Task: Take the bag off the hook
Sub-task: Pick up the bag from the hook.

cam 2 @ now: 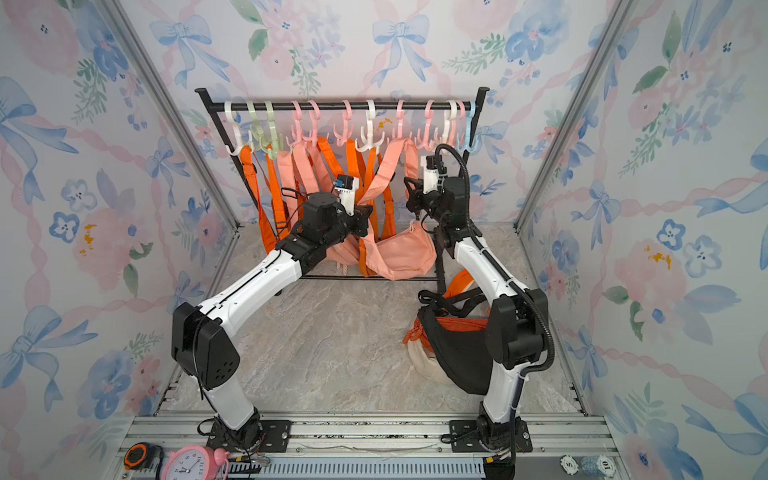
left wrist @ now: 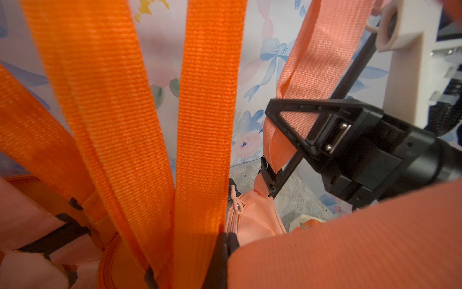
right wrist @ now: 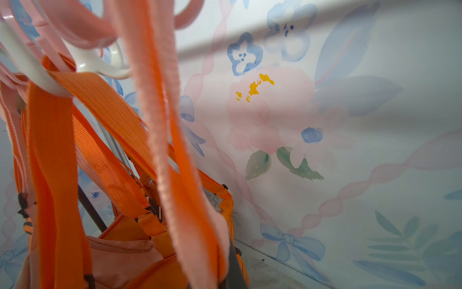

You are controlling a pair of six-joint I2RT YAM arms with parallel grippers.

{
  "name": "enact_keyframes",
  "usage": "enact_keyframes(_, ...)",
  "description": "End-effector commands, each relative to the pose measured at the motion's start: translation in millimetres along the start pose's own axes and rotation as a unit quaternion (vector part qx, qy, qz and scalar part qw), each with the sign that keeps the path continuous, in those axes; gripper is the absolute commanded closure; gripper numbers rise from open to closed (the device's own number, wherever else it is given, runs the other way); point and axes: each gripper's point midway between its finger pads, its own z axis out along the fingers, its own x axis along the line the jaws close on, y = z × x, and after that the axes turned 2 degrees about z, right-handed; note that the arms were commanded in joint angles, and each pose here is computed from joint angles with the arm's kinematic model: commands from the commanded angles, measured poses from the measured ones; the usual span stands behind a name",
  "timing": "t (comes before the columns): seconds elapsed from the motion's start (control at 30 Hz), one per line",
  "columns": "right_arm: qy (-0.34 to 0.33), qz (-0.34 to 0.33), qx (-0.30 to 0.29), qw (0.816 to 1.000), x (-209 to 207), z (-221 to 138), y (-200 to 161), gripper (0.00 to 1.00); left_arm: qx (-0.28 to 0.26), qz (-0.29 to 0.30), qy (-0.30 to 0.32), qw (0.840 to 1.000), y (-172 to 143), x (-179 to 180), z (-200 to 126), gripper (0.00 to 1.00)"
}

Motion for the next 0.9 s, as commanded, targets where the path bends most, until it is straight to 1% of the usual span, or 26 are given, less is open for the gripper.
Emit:
enact_keyframes(0.0, 0.029, -0.005, -0.043, 0.999, 27, -14, 35, 1.00, -0.008, 0.015, -0.009, 1.000, 9, -10, 4, 1.00)
enact_keyframes(0.2, 0.032, -0.012, -0.049, 0.998, 36, -23, 45, 1.00, -0.019, 0.014, -0.016, 1.000, 24, -15, 2, 1.00)
enact_keyframes(0.47, 0.028, -0.021, -0.069, 0.997, 47, -45, 71, 1.00, -0.035, 0.016, -0.029, 0.999, 43, -26, -8, 1.00)
enact_keyframes(0.53, 0.022, -0.022, -0.073, 0.997, 47, -52, 76, 1.00, -0.039, 0.016, -0.034, 0.999, 47, -29, -12, 1.00)
enact_keyframes(0.6, 0.022, -0.024, -0.087, 0.996, 53, -64, 91, 1.00, -0.043, 0.018, -0.037, 0.998, 51, -33, -19, 1.00)
enact_keyframes(0.67, 0.022, -0.024, -0.092, 0.995, 56, -71, 97, 1.00, -0.048, 0.021, -0.041, 0.998, 55, -38, -25, 1.00)
enact_keyframes(0.87, 0.005, -0.024, -0.096, 0.995, 64, -94, 105, 1.00, -0.057, 0.031, -0.066, 0.996, 61, -58, -48, 1.00)
